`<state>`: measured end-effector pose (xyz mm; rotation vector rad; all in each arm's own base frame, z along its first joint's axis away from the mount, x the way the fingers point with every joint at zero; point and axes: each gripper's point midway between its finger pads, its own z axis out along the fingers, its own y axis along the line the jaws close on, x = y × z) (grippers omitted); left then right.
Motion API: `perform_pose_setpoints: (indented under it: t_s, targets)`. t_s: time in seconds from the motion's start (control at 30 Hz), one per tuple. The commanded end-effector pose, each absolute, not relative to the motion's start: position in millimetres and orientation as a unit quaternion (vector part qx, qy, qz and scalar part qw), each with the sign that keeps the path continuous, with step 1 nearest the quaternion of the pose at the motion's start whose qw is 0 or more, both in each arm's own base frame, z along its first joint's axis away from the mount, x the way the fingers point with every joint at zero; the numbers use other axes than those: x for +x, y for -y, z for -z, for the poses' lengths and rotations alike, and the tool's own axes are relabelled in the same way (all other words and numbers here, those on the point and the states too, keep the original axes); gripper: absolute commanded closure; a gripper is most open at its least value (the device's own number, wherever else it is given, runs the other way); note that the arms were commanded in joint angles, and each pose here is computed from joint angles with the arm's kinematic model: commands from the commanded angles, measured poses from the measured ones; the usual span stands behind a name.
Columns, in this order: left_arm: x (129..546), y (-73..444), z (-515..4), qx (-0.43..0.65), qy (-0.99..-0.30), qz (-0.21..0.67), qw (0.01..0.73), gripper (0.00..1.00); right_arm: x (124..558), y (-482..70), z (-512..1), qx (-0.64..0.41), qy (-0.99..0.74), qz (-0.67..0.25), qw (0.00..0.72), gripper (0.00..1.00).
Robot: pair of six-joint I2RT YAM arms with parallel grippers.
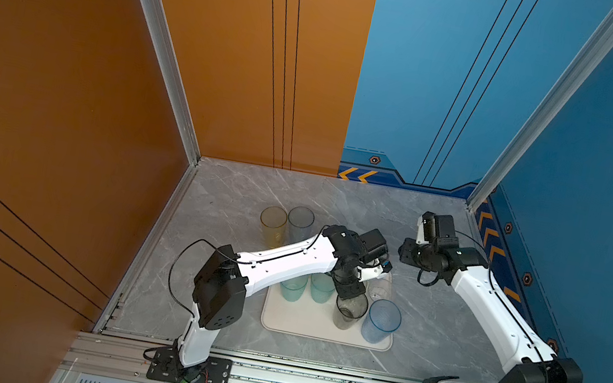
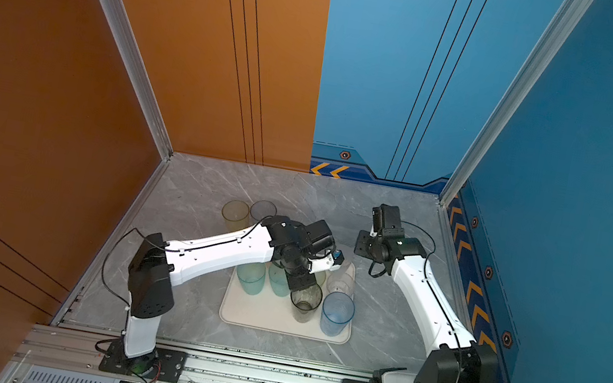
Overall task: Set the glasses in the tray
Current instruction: 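Lower the dark grey cup upright onto the tray beside the light blue cup, then open the left gripper to release the dark grey cup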
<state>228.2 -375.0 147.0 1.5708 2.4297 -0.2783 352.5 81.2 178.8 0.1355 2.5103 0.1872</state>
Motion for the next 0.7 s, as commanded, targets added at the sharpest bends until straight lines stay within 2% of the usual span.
perform_pose_setpoints:
  t_s: [0.0,0.67]
  targets:
    - [221.8,374.6,-155.8,0.545,-0.822,0.114,0.118,0.86,358.0,-84.4,-188.8,0.047,-0.945,-0.070,0.316,0.60]
    - [229.1,373.4,-187.1,0.533,-0.817,0.137,0.172,0.82,356.2,-85.8,-190.0,0.045,-0.945,-0.071,0.316,0.59]
